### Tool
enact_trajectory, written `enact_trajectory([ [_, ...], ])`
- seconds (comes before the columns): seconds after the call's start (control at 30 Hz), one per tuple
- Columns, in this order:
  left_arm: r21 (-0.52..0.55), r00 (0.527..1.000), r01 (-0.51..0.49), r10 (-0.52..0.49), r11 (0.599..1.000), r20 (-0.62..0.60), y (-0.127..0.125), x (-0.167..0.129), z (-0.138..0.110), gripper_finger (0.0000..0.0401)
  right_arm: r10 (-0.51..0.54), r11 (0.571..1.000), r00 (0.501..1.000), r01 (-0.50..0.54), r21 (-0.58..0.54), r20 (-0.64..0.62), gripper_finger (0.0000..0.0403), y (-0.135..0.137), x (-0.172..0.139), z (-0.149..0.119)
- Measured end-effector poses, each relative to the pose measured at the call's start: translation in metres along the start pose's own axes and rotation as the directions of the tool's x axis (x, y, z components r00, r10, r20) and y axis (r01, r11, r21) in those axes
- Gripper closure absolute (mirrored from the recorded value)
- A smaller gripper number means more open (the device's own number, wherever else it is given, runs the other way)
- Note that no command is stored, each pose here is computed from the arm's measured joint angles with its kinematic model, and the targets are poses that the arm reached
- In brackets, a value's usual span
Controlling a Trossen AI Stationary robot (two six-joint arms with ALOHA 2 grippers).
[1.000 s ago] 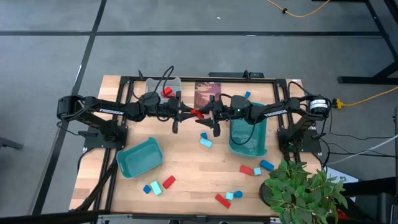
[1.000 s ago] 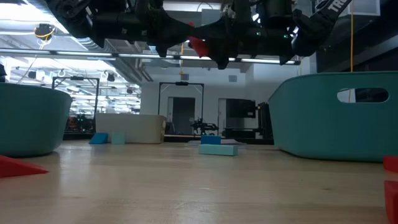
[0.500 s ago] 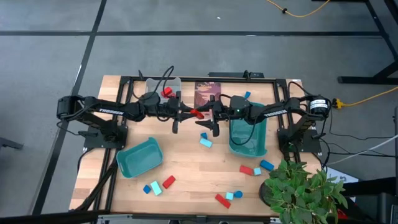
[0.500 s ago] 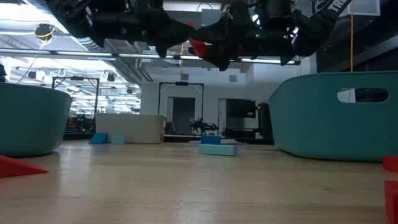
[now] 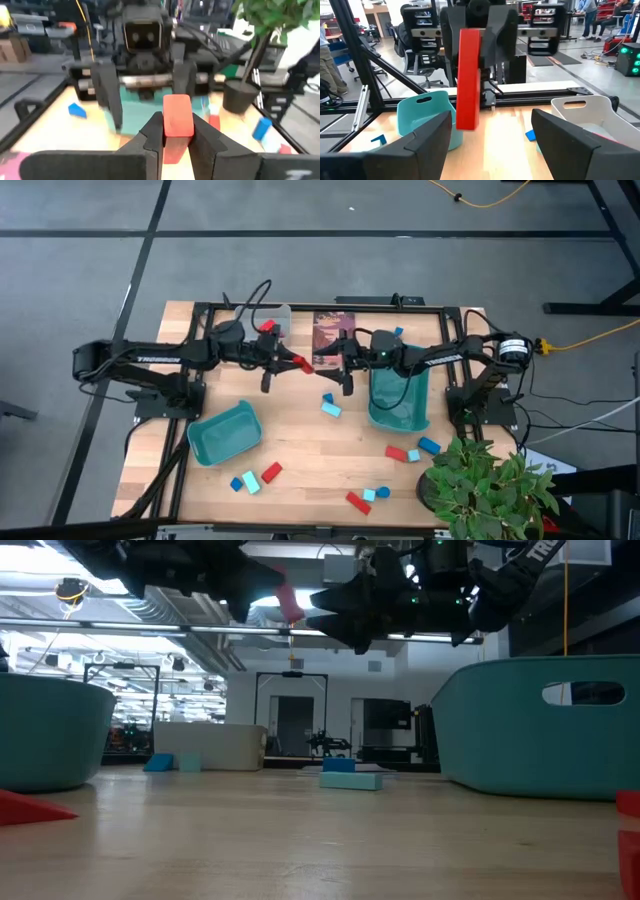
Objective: Sort & place blocks by color
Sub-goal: Put the red block into the gray bin
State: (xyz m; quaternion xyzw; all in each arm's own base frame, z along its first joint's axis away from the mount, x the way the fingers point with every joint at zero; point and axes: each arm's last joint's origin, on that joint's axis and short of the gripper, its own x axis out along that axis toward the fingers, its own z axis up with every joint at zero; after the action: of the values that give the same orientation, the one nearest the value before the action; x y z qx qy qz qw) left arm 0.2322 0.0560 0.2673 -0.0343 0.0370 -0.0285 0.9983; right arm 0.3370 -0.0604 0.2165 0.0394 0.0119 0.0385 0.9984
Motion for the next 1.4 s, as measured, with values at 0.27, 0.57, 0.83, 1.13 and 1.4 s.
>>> enact_trajectory([
  [0.27,0.018,0.997,-0.052,0.051,0.998,0.051,-0.009,-0.030,-0.001,0.0348,-0.053,0.998,0.997,0.054,-0.012,0.054,0.0126,0.009,-0.048,0.011],
  [0.57,0.050,0.981,-0.092,0.082,0.994,0.176,-0.017,-0.058,-0.014,0.0348,-0.089,0.996,0.990,0.089,0.005,0.108,0.0126,0.019,-0.086,0.017],
  [0.83,0.061,0.961,-0.121,0.102,0.991,0.255,-0.020,-0.069,-0.013,0.0348,-0.055,0.998,0.990,0.055,-0.003,0.129,0.0126,0.022,-0.088,0.023],
  [1.13,0.057,0.957,-0.155,0.136,0.986,0.257,-0.019,-0.070,-0.013,0.0348,-0.053,0.999,0.991,0.054,-0.002,0.125,0.0126,0.022,-0.088,0.022],
  [1.4,0.011,0.887,-0.439,0.431,0.898,0.167,0.002,-0.068,-0.001,0.0348,-0.053,0.999,0.991,0.054,-0.003,0.125,0.0126,0.021,-0.088,0.022],
])
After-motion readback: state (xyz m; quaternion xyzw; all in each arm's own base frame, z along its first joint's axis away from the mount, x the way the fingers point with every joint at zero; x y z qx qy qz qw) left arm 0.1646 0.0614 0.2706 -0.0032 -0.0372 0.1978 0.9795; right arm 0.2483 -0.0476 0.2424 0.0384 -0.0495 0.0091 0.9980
